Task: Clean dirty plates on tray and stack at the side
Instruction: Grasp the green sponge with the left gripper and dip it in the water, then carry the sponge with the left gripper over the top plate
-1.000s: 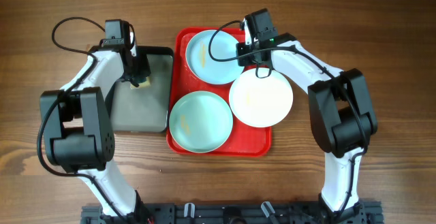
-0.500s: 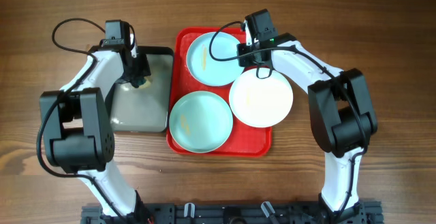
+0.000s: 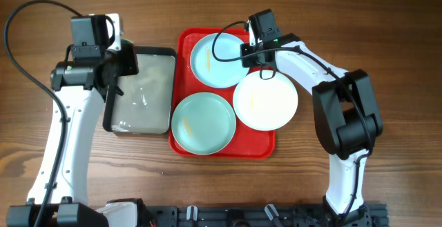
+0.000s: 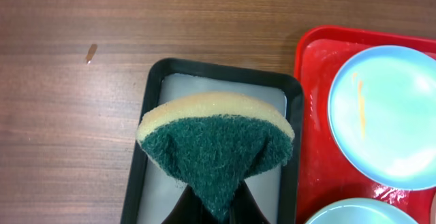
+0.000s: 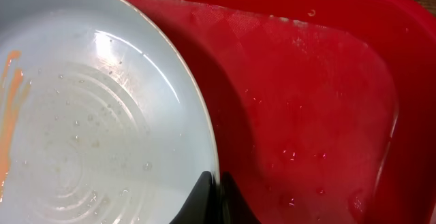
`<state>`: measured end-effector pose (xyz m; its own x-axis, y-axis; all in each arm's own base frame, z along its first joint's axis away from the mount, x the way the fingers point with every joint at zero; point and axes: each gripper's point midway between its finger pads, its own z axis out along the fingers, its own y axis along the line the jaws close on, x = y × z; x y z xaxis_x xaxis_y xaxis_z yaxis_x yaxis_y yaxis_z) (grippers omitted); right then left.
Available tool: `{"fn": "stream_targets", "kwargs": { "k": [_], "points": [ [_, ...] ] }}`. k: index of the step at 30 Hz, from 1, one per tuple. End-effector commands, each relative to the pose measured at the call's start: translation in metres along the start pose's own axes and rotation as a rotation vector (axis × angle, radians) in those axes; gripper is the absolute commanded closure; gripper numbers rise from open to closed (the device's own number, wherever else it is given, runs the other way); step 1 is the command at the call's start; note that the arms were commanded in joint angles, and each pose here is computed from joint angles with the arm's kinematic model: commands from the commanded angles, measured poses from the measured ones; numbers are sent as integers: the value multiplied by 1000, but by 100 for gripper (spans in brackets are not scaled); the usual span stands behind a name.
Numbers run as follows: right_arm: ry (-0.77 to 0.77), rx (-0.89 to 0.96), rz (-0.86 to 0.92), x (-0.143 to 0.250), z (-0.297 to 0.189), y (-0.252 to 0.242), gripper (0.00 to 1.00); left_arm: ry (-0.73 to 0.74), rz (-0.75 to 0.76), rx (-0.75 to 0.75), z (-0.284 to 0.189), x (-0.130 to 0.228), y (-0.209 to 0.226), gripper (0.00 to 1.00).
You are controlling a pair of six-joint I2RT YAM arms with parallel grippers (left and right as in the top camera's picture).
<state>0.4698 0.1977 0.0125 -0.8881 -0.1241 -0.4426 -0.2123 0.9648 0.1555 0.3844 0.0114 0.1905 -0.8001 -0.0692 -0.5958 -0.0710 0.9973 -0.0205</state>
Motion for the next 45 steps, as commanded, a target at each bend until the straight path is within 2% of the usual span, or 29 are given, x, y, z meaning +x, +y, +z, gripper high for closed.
{"fn": "stream_targets", "kwargs": {
  "k": [1,11,13,18,19,27,30,33,35,37,38,41,45],
  "points": [
    [-4,15,-26,0,0,-4,96,-26,76,1,-4,-6,-5,96],
    [-6,14,-27,-1,0,-4,96,-31,75,-4,-2,-8,-4,96],
    [-7,14,-27,-1,0,-4,96,-22,71,48,-1,-6,-15,96],
    [-8,14,-26,-1,0,-4,96,-36,62,-14,8,-11,-11,96],
    [-9,14,-26,-1,0,-4,96,-53,49,-89,13,-17,2,96],
    [-8,1,-24,-1,0,-1,96,-72,-93,-19,28,-25,-14,96],
    [-1,-47,-20,0,0,7,94,-121,-126,108,9,-58,-37,96],
    [1,-45,11,0,0,6,83,-118,-145,251,-3,-73,-65,96],
    [6,-44,27,1,0,6,83,-56,-147,286,15,-61,-86,96],
    [8,-44,27,2,0,6,94,19,-101,309,41,-43,-114,96],
    [8,-44,26,2,0,6,96,61,-64,328,61,-30,-137,96],
    [8,-44,26,2,0,6,96,96,-16,353,98,-13,-171,96],
    [7,-44,26,2,0,6,96,95,-80,373,130,-7,-195,96]
  ]
}}
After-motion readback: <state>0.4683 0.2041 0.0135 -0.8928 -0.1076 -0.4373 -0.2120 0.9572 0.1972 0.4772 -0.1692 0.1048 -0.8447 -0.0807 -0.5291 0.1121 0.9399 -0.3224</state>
